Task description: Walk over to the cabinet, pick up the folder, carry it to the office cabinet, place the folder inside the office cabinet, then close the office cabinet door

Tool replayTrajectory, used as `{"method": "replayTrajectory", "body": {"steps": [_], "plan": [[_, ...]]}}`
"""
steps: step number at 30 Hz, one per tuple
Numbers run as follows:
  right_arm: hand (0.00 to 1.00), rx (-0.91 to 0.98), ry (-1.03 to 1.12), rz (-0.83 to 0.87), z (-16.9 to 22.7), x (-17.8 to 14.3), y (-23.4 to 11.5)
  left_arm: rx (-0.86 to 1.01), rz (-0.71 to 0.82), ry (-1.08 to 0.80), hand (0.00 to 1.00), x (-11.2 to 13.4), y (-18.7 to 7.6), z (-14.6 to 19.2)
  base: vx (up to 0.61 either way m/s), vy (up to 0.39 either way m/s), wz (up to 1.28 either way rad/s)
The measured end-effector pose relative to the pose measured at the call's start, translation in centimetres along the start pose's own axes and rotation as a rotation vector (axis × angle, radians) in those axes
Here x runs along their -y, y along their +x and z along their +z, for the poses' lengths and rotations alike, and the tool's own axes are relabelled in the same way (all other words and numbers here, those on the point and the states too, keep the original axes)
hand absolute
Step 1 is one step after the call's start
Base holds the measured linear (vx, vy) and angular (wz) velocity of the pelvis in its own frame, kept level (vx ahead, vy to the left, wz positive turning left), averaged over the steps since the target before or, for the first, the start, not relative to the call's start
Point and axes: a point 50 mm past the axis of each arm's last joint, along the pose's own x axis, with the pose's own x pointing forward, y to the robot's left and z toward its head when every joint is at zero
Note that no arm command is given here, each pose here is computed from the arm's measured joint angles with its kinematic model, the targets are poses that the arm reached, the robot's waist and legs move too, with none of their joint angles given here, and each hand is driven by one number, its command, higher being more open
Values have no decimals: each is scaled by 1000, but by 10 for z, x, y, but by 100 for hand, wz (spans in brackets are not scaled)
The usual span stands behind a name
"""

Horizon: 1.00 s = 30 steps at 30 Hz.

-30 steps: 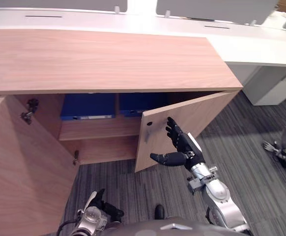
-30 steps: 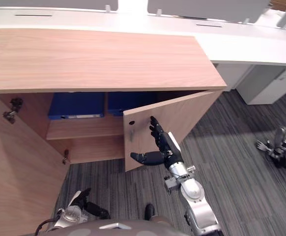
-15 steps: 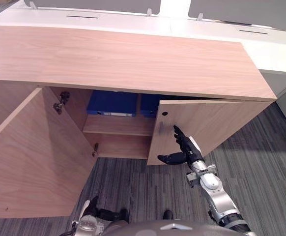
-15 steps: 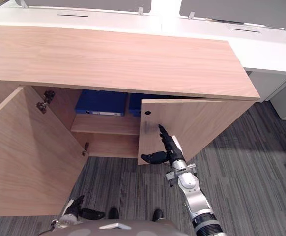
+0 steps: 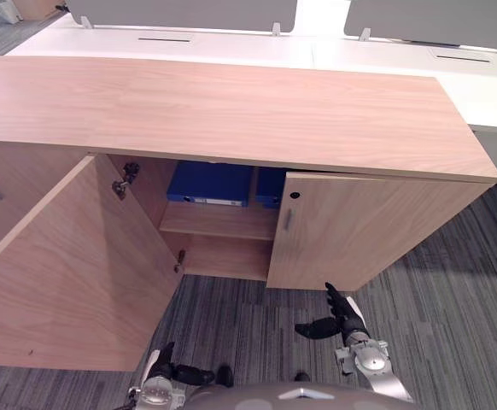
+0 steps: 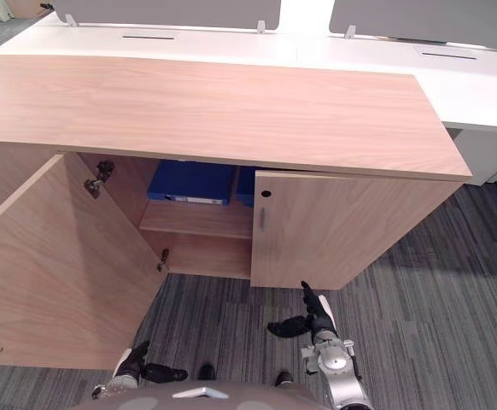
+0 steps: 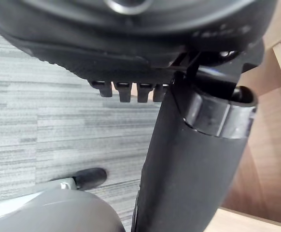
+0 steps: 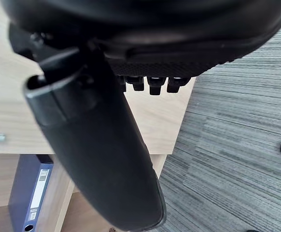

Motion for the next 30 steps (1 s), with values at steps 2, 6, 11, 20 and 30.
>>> {"method": "replayTrajectory", "body": {"steps": [2, 6, 11, 20, 30], "plan": [[100, -22, 33, -27, -5, 1, -1, -3, 11, -31, 100, -1, -1, -2, 9, -4, 16], [100, -65, 58, -68, -14, 3, -1, -12, 48, -154, 100, -4, -3, -5, -1, 2, 14], [100, -132, 91, -86, -28, 1, -2, -28, 118, -357, 100, -8, -6, -8, 2, -15, 36], [100, -98, 87, -85, -10, -1, 11, 17, 319, -778, 100, -40, -13, -10, 41, -23, 41], [100, -68, 83, -83, 7, 1, 22, 180, 627, -1015, 100, -118, -33, -10, 24, -24, 26]]}}
